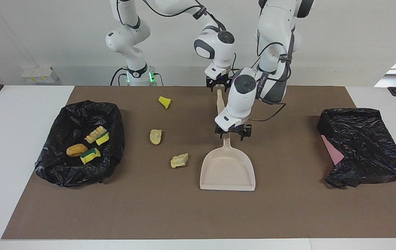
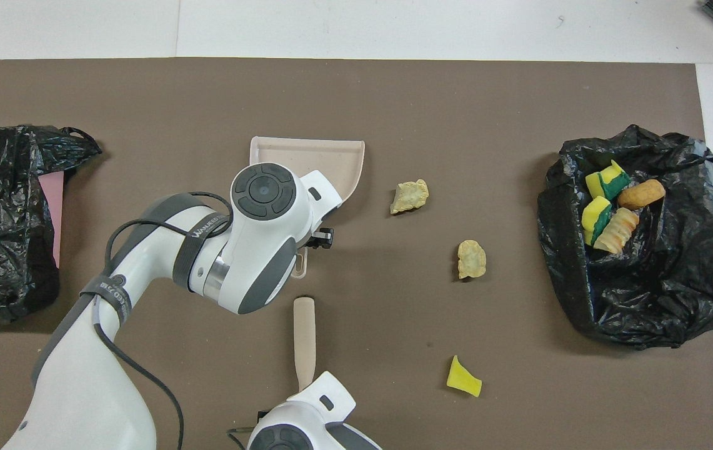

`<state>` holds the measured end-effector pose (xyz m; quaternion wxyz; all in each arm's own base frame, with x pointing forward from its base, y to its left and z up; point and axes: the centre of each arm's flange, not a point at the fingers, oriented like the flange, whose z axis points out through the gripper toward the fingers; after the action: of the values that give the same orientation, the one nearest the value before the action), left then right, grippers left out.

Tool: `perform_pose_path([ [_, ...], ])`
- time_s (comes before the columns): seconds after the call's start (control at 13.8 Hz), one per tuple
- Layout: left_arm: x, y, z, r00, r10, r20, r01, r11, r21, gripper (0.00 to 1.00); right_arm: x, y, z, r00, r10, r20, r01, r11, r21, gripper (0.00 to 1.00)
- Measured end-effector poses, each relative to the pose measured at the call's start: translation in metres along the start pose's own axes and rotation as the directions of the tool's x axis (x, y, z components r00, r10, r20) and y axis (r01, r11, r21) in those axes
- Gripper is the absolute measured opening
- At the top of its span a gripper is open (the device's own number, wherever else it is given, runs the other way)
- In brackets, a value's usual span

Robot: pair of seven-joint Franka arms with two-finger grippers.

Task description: Sweep and dump trash in bin

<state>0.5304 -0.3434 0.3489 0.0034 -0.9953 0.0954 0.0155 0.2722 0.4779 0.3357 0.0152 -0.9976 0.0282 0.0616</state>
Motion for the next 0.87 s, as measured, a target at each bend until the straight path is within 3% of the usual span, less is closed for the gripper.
perform_pose_path([
  [0.07,0.001,-0.002,-0.001,1.0,-0.004,-0.002,0.004,1.0,0.0,0.57,0.0,0.0,0.0,1.0,0.004,0.002,-0.004,1.0,0.002,0.3],
  [0.15,0.003,-0.004,-0.003,1.0,-0.008,-0.006,0.008,1.0,0.0,0.41,0.0,0.0,-0.001,1.0,0.017,0.002,-0.017,1.0,0.003,0.26],
  [0.22,0.004,-0.007,-0.005,1.0,-0.012,-0.007,0.012,1.0,0.0,0.31,0.0,0.0,-0.001,1.0,0.029,0.002,-0.029,1.0,0.003,0.26],
  [0.51,0.016,-0.036,-0.034,1.0,0.03,0.006,-0.03,1.0,0.005,0.31,-0.009,-0.002,-0.008,0.998,0.065,0.0,-0.065,0.998,-0.001,0.26],
  [0.87,0.023,-0.117,-0.094,0.979,0.202,0.033,-0.202,0.979,-0.004,0.31,-0.006,0.039,-0.06,0.971,0.237,0.009,-0.235,0.966,-0.112,0.26],
])
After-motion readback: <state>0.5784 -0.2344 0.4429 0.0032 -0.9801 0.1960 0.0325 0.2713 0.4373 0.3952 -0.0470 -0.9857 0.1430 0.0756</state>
